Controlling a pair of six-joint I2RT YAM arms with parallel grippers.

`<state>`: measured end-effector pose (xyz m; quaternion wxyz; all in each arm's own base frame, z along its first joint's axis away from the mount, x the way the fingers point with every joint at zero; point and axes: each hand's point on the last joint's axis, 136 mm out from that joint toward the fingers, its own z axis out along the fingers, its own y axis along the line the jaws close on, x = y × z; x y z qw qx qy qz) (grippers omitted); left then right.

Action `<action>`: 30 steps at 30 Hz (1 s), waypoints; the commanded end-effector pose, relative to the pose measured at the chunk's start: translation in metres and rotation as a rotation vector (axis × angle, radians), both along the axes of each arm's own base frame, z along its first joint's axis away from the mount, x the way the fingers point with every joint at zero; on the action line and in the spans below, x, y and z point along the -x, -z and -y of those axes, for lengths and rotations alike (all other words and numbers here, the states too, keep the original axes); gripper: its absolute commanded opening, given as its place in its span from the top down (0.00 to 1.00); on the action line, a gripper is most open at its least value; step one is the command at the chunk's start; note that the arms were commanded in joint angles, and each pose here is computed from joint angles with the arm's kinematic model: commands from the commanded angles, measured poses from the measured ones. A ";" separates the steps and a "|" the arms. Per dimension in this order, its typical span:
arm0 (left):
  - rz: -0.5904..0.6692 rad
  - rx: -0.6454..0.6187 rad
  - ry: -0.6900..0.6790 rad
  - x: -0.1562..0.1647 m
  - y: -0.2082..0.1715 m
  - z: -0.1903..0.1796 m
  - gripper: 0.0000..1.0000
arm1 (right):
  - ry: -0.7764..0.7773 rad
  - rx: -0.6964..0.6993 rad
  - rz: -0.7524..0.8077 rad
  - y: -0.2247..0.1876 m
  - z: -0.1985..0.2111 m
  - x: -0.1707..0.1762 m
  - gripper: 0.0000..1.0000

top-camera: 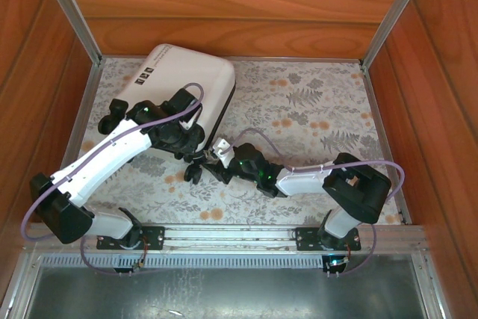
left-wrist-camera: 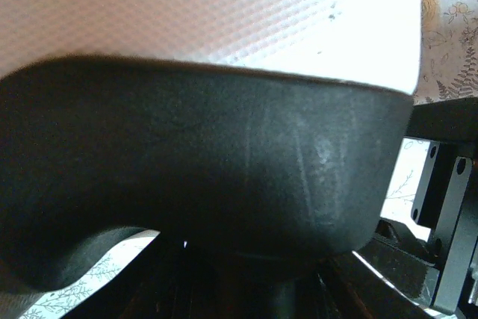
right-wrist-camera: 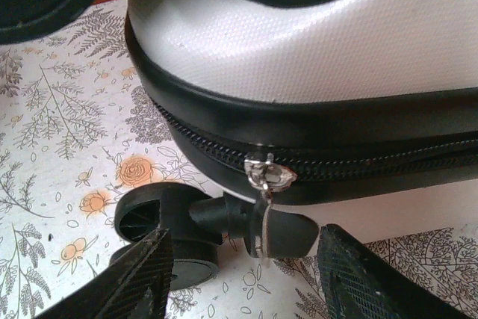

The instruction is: Pack the luggage

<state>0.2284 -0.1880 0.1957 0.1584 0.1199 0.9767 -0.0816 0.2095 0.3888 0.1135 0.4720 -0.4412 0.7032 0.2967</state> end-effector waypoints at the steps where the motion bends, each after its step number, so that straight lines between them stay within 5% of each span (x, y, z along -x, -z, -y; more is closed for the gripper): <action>1: 0.093 0.100 -0.062 -0.002 -0.038 -0.001 1.00 | 0.024 -0.039 0.045 -0.015 -0.003 -0.012 0.47; 7: 0.094 0.103 -0.061 -0.002 -0.039 -0.001 1.00 | 0.016 -0.048 0.039 -0.015 -0.008 -0.016 0.53; 12: 0.091 0.100 -0.057 -0.002 -0.037 0.000 1.00 | -0.007 -0.061 0.030 -0.018 -0.014 -0.014 0.68; 21: 0.091 0.103 -0.052 -0.003 -0.036 0.002 1.00 | -0.084 -0.077 0.005 -0.021 -0.021 -0.002 0.72; 30: 0.090 0.118 -0.039 -0.001 -0.038 0.004 1.00 | -0.084 -0.067 0.009 -0.030 -0.021 -0.003 1.00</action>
